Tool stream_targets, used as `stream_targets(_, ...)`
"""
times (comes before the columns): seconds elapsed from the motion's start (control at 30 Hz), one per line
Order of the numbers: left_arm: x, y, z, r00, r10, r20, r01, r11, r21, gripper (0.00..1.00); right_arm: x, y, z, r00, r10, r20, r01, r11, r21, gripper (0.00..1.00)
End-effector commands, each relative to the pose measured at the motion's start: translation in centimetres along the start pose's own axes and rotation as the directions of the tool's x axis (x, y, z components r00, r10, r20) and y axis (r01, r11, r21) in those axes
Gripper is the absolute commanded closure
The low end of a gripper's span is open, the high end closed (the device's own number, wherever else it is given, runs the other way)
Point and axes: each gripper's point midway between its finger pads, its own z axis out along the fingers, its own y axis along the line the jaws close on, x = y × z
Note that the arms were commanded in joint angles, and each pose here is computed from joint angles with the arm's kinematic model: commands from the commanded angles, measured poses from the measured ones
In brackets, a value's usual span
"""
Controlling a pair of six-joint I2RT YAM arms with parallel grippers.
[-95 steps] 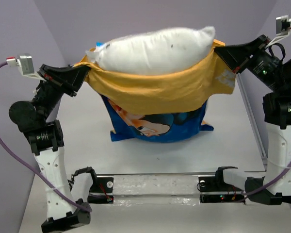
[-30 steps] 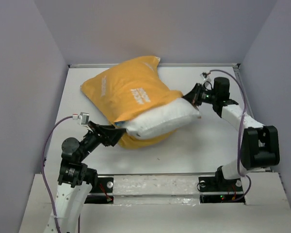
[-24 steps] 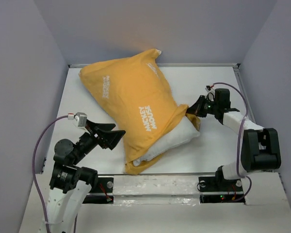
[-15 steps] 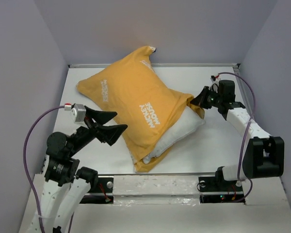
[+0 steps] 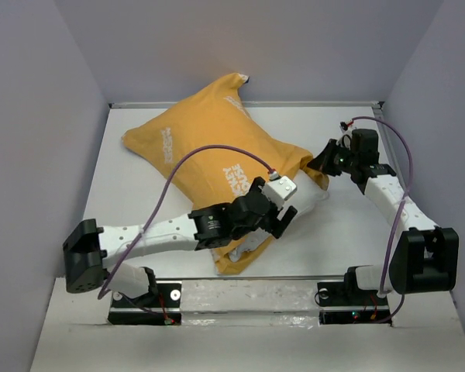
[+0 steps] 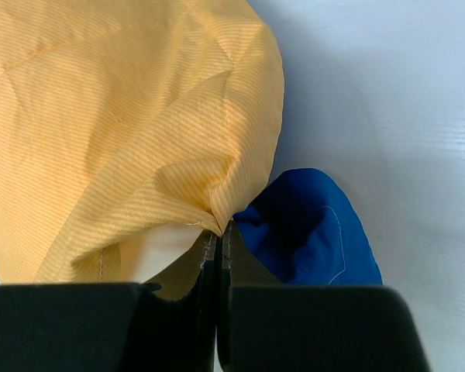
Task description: Put the pillow into the pillowcase
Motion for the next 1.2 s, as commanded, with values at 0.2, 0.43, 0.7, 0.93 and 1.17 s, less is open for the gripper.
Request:
stream_targets(0.2, 1.7, 5.0, 7.5, 0.947, 0.270, -0.171, -0.314, 0.891, -0.329, 0.01, -1.2, 1.2, -0.3, 0.999, -0.014, 0.051, 0.017, 0.998, -0.058, 0.96)
stream_targets(0.43, 5.5, 3.5, 10.3, 0.888, 0.340, -0.310, -0.409, 0.891, -0.195, 0.04, -1.2, 0.4, -1.0, 0.996, -0.028, 0.088, 0.028, 1.000, -0.002, 0.94)
stream_targets(0.7, 4.8, 7.6, 10.4, 0.904, 0.298, -0.307, -0.402, 0.835, -0.375, 1.00, -2.4, 2.1, -2.9, 0.991, -0.050, 0.125, 0.053, 0.998, -0.028, 0.61)
stream_targets(0.93, -3.3, 13.5, 6.2, 0.992, -0.062, 0.106, 0.101, 0.902, -0.420, 1.00, -2.0, 3.8, -7.0, 0.978, -0.071, 0.198, 0.081, 0.996, -0.040, 0.32)
stream_targets(1.17, -8.3, 17.4, 1.1, 0.848, -0.344, 0.402, 0.423, 0.898, -0.122, 1.00, 2.1, 4.3, -8.1, 0.982, -0.037, 0.187, 0.058, 0.992, -0.108, 0.75)
